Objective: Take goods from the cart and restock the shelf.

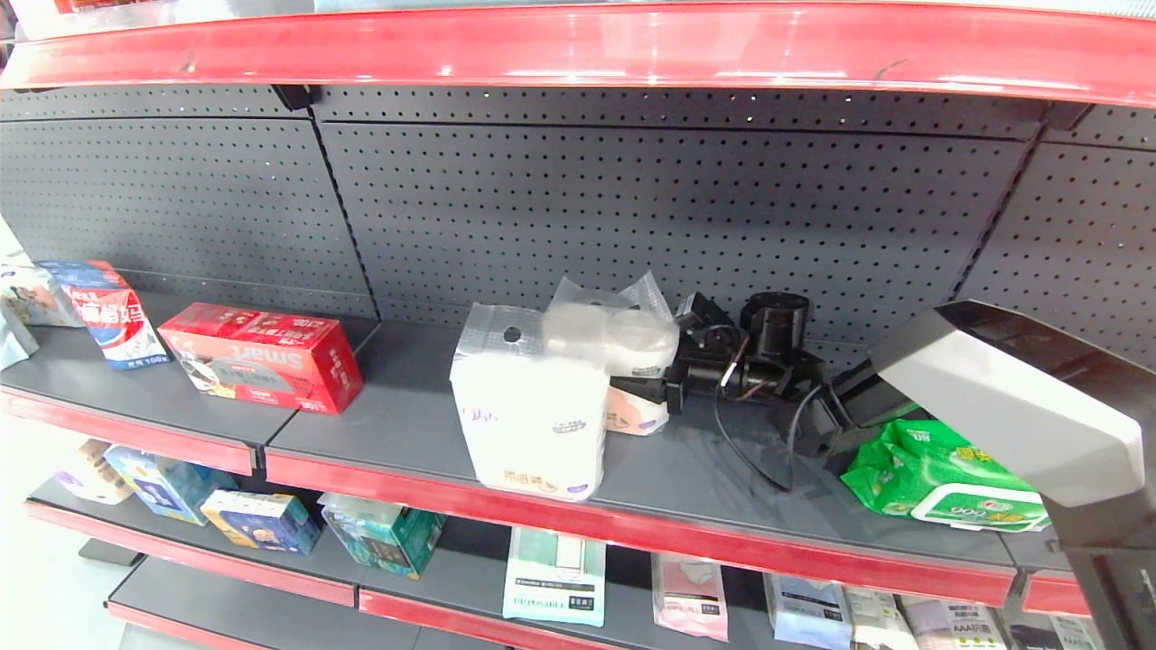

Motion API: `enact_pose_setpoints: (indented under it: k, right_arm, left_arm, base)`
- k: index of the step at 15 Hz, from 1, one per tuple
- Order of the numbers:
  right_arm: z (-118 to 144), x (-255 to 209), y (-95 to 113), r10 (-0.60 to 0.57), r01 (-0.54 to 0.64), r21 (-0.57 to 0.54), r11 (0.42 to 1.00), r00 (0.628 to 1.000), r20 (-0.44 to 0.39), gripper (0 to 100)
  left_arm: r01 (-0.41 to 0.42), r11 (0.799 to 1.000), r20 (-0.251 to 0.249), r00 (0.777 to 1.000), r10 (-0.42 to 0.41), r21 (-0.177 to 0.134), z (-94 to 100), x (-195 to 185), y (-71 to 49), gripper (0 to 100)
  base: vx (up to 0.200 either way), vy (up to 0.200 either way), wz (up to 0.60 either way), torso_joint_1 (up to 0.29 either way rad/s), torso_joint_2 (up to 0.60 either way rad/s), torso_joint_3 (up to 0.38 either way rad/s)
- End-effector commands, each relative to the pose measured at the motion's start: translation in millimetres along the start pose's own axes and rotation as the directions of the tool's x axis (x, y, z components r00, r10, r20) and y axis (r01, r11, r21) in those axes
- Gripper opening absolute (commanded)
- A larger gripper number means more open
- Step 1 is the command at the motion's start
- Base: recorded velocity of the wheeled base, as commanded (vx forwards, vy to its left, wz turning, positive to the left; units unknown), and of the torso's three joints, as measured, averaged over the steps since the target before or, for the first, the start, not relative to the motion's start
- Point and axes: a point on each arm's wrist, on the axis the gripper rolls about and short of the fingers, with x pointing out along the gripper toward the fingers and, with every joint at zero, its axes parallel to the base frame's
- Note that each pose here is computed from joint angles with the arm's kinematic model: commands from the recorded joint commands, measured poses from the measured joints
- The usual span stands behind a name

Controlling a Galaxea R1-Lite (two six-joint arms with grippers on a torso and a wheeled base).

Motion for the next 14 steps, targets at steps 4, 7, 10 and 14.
enact_pose_setpoints:
  k: [4,7,10,14]
  right_arm:
    - [5.0,-0.7,-0.5,-0.002,0.002,-0.012,1.000,1.000,0.008,0]
    - [4.2,0.0,1.1,0.002,-0.002,-0.015,1.000,1.000,0.006,0]
    - [3.9,-0.5,1.7,0.003,-0.003,-0.012,1.000,1.000,0.004,100]
    - [5.4,-0.3,2.1,0.004,-0.004,0.000,1.000,1.000,0.006,100]
  left_arm:
    - [0.000,1.000,0.001,1.000,0.000,0.000,0.0,0.0,0.0,100]
    - [0.000,1.000,0.001,1.000,0.000,0.000,0.0,0.0,0.0,100]
    - [0.000,1.000,0.001,1.000,0.000,-0.002,0.0,0.0,0.0,100]
    - [0.000,1.000,0.001,1.000,0.000,0.000,0.0,0.0,0.0,100]
  base:
    - [0.000,0.000,0.00,0.000,0.00,0.000]
    - [0.000,0.000,0.00,0.000,0.00,0.000]
    - [0.000,0.000,0.00,0.000,0.00,0.000]
    - [0.000,0.000,0.00,0.000,0.00,0.000]
